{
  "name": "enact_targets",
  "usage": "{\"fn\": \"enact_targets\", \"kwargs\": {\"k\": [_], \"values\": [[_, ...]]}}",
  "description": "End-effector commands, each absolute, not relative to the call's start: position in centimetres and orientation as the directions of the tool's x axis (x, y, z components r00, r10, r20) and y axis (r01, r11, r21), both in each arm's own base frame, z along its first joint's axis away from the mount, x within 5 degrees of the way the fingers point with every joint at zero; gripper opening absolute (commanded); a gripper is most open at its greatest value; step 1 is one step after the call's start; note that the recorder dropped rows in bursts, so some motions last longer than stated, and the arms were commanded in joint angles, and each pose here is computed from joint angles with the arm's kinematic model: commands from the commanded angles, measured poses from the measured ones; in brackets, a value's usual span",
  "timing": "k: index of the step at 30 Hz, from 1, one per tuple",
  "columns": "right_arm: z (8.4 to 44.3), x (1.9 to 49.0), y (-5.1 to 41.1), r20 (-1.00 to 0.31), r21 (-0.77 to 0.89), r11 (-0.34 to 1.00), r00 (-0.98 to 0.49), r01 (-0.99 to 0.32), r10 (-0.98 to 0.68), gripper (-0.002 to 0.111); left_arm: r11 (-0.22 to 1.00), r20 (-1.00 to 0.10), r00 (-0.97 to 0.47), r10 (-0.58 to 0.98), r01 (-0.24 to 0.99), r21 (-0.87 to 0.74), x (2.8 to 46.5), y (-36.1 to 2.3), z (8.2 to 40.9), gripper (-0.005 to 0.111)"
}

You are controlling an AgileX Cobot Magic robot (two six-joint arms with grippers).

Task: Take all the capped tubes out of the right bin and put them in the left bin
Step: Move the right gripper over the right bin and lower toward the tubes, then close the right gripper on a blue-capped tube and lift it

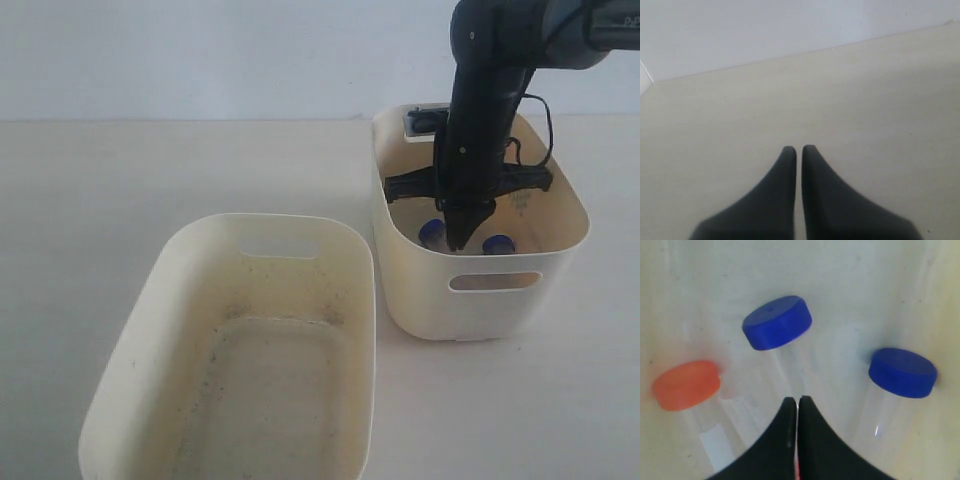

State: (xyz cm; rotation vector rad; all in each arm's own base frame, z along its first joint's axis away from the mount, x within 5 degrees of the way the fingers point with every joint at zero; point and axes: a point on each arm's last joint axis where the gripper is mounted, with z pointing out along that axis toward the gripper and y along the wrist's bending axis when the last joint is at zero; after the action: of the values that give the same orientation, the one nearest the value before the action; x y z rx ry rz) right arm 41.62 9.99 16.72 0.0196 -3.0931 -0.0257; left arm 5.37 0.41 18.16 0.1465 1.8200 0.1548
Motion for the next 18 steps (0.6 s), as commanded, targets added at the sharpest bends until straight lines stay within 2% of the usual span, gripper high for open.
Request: {"fn": "enact_targets", "kwargs": {"k": [1, 2, 3, 5, 6, 11, 18], "values": [[16.7, 41.7, 9.9, 0.046, 0.012, 0.999, -0.998, -0.031, -0.031, 0.014, 0.985, -0.955, -0.243, 0.17, 0.017, 0.171, 5.4, 0.4, 18.3, 0.004], [16.7, 41.7, 9.9, 0.045, 0.012, 0.999, -0.998, -0.037, -0.037, 0.022, 0.985, -0.955, -0.243, 0.17, 0.017, 0.171, 5.4, 0.4, 18.3, 0.004], [16.7, 41.7, 9.9, 0.045, 0.012, 0.999, -0.998, -0.042, -0.042, 0.04, 0.985, -0.955, -0.243, 0.17, 0.017, 0.171, 5.4, 0.4, 18.3, 0.004], [16.7, 41.7, 9.9, 0.045, 0.012, 0.999, -0.998, -0.042, -0.042, 0.063, 0.985, -0.955, -0.243, 0.17, 0.017, 0.171, 5.4, 0.4, 18.3, 0.004], [16.7, 41.7, 9.9, 0.045, 0.012, 0.999, -0.998, -0.042, -0.042, 0.066, 0.985, -0.955, -0.243, 0.17, 0.017, 0.171, 5.4, 0.4, 18.3, 0.004], [16.7, 41.8, 10.0, 0.033, 0.014, 0.999, -0.998, -0.046, -0.047, 0.047, 0.985, -0.955, -0.244, 0.17, 0.017, 0.171, 5.4, 0.4, 18.3, 0.004], [14.9, 41.9, 9.9, 0.071, 0.003, 0.998, -0.996, -0.058, -0.058, 0.047, 0.985, -0.955, -0.244, 0.17, 0.017, 0.171, 5.4, 0.4, 18.3, 0.004]]}}
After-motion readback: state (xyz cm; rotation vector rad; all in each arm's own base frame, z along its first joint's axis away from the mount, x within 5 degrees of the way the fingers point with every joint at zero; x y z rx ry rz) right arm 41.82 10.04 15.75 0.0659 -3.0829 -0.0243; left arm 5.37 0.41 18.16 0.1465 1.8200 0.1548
